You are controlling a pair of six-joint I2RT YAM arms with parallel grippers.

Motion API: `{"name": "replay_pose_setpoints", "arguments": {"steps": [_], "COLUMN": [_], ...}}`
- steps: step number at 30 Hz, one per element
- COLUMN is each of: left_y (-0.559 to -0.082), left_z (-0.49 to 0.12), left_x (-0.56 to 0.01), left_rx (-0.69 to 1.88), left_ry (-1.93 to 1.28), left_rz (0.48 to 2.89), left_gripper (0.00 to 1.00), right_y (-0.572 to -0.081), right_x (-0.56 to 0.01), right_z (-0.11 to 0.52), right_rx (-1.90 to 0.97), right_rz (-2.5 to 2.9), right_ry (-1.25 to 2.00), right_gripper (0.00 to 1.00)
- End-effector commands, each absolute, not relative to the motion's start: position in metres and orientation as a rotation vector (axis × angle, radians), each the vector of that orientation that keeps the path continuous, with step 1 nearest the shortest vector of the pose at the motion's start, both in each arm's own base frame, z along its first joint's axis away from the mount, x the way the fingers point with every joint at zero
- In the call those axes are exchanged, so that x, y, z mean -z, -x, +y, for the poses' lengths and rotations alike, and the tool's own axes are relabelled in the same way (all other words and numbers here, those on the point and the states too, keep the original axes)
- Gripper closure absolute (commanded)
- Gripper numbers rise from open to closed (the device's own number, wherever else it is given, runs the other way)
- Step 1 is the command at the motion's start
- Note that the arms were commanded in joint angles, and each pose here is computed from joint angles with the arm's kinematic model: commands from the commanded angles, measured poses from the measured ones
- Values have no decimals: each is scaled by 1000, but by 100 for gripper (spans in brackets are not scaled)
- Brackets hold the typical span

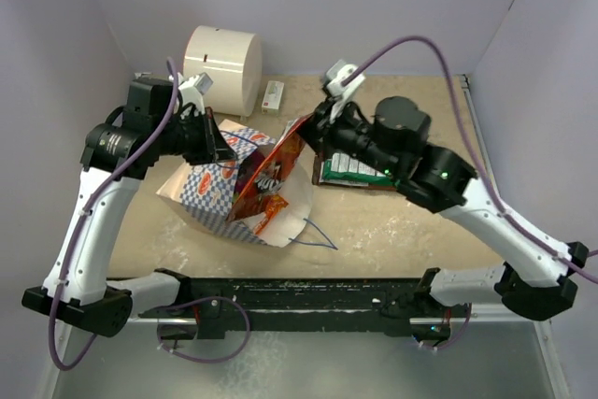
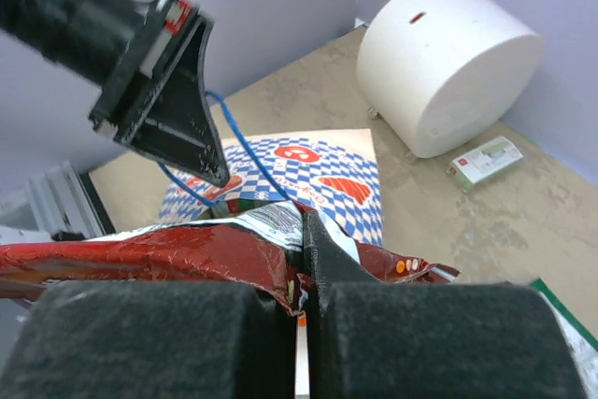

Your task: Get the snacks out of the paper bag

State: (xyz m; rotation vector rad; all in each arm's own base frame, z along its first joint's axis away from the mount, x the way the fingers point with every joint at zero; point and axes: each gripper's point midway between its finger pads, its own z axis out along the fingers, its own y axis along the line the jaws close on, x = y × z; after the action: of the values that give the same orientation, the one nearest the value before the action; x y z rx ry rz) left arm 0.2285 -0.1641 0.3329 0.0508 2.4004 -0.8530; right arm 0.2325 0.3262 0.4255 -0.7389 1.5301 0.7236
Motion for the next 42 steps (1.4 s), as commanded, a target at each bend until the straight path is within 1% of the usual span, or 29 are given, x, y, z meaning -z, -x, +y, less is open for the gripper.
{"name": "replay_pose_setpoints", "arguments": {"steps": [1, 4, 7, 10, 13, 18, 22, 27, 30, 32, 35, 42], "left_y": [-225, -222, -219, -217, -218, -219, -219, -218, -218, -217, -217, -219], "left_z": [-156, -150, -143, -140, -139, -138, -138, -141, -142, -143, -147, -152], "left_x": [-353, -355, -357, -356, -357, -356, -356, -361, -363, -363, -364, -367], "left_rx": [827, 796, 766, 755, 753, 738, 730, 745, 744, 750, 772, 797], "left_ry": [-16, 2, 22, 38, 36, 17, -9, -64, -91, -103, -123, -157], "left_rz": [2293, 2272, 2245, 2226, 2205, 2204, 2198, 2179, 2170, 2166, 2160, 2143], "left_gripper": [100, 100, 100, 100, 100, 100, 100, 100, 100, 100, 100, 100], "right_y": [-223, -225, -230, -250, -264, -276, -290, -307, -317, -324, -334, -355], "right_x": [-459, -482, -492, -475, -467, -467, -442, -402, -389, -387, -366, -307], "right_z": [272, 242, 211, 184, 168, 161, 146, 163, 172, 179, 190, 185], "right_rx": [-662, -579, -454, -288, -246, -287, -232, -298, -335, -396, -487, -588], "right_rz": [1686, 1721, 1776, 1879, 1929, 1969, 2060, 2205, 2260, 2263, 2317, 2481], "right_ry": [524, 423, 322, 217, 144, 60, -9, 45, 64, 91, 144, 229], "right_gripper": [100, 100, 100, 100, 100, 100, 100, 100, 100, 100, 100, 100]}}
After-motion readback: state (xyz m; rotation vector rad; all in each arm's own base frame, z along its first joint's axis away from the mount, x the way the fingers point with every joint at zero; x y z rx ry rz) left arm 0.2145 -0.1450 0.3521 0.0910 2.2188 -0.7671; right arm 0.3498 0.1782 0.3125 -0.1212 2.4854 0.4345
